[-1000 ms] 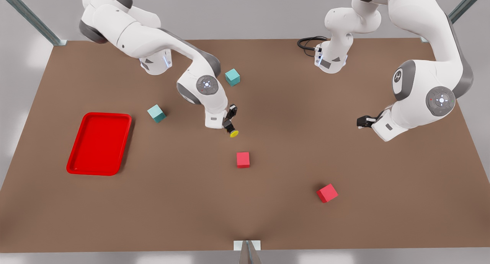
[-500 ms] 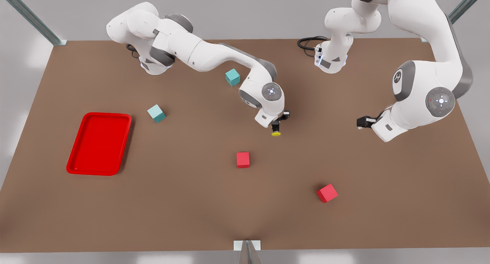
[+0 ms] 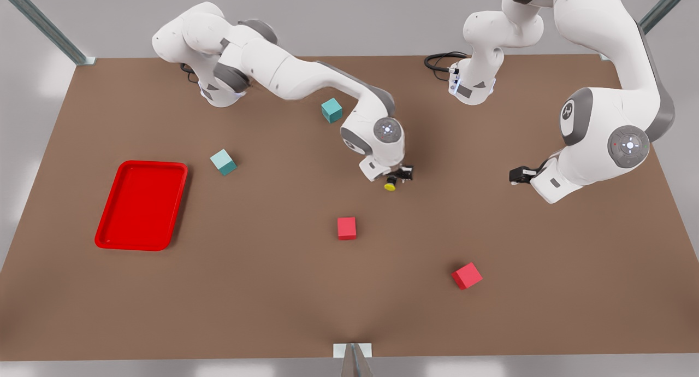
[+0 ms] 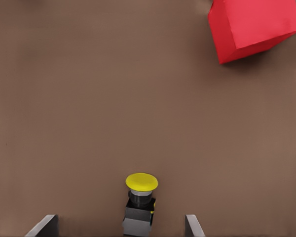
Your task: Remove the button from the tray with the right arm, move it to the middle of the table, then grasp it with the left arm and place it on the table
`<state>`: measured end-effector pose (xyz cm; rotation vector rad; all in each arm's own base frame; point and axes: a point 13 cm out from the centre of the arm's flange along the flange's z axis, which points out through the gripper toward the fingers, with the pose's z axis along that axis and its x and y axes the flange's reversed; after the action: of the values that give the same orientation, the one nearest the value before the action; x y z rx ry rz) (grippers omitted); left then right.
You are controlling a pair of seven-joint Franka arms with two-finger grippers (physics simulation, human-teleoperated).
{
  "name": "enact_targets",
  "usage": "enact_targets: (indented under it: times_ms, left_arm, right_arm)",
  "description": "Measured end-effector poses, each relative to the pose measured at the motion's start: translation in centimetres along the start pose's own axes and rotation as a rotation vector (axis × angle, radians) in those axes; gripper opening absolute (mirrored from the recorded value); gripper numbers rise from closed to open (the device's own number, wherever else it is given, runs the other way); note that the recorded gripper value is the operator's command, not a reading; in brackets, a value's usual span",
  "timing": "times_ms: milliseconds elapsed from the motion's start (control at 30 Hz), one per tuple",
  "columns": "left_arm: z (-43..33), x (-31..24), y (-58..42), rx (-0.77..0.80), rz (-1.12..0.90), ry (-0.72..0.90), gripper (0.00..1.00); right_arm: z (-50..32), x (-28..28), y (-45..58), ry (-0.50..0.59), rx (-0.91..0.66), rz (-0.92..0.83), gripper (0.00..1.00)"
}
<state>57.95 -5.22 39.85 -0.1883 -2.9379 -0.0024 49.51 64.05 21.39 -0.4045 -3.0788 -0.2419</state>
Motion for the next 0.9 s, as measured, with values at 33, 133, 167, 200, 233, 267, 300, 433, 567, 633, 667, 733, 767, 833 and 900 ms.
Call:
enact_targets:
  times_ms: [33, 133, 167, 200, 233, 267, 300, 433, 567, 633, 667, 733, 767, 833, 900]
  left_arm:
    - [0.0, 0.0, 0.0, 0.0, 0.0, 0.0, 1.0]
    - [2.0, -0.5, -2.1, -0.004, 0.034, 0.034, 1.0]
    - [4.1, -0.9, -5.2, -0.014, 0.087, 0.07, 1.0]
    - [7.1, -0.6, -10.0, -0.034, 0.165, 0.116, 1.0]
    - [11.3, 0.5, -15.2, -0.056, 0.244, 0.166, 1.0]
    - [15.3, 1.7, -19.4, -0.073, 0.302, 0.2, 1.0]
    - [19.1, 3.0, -21.8, -0.083, 0.33, 0.224, 1.0]
    - [31.9, 7.4, -24.4, -0.086, 0.347, 0.187, 1.0]
    - [34.0, 4.5, -27.4, -0.043, 0.343, -0.016, 1.0]
    - [33.8, 2.9, -28.4, -0.021, 0.331, -0.098, 1.0]
    - [33.5, 2.3, -28.8, -0.012, 0.324, -0.13, 1.0]
    - [32.6, 1.8, -29.9, 0.001, 0.322, -0.174, 1.0]
    - [32.6, 2.1, -30.7, 0.004, 0.328, -0.184, 1.0]
    - [33.5, 3.0, -31.3, 0.002, 0.33, -0.181, 1.0]
    - [34.6, 3.5, -31.7, -0.001, 0.326, -0.173, 1.0]
  right_arm:
    - [-6.7, -6.0, -2.7, -0.02, -0.027, 0.051, 1.0]
    - [-21.8, -23.7, -25.0, -0.067, 0.038, 0.259, 1.0]
    - [-23.1, -24.6, -34.0, -0.066, 0.127, 0.318, 1.0]
    - [-23.7, -22.6, -40.4, -0.042, 0.184, 0.346, 1.0]
    - [-24.5, -20.7, -43.6, -0.03, 0.2, 0.343, 1.0]
    - [-25.7, -19.7, -44.7, -0.027, 0.195, 0.321, 1.0]
    - [-27.2, -19.5, -44.8, -0.034, 0.181, 0.289, 1.0]
    - [-30.1, -18.4, -43.7, -0.026, 0.22, 0.123, 1.0]
    - [-33.6, -16.9, -39.1, -0.055, 0.201, -0.034, 1.0]
    - [-35.1, -18.3, -41.3, -0.062, 0.198, -0.022, 1.0]
    - [-35.3, -19.3, -43.1, -0.055, 0.2, -0.002, 1.0]
    - [-36.0, -21.1, -47.2, -0.047, 0.201, 0.046, 1.0]
    - [-36.1, -21.6, -48.7, -0.043, 0.203, 0.061, 1.0]
    - [-35.6, -23.1, -50.8, -0.022, 0.203, 0.075, 1.0]
    - [-35.7, -23.7, -53.0, -0.001, 0.209, 0.092, 1.0]
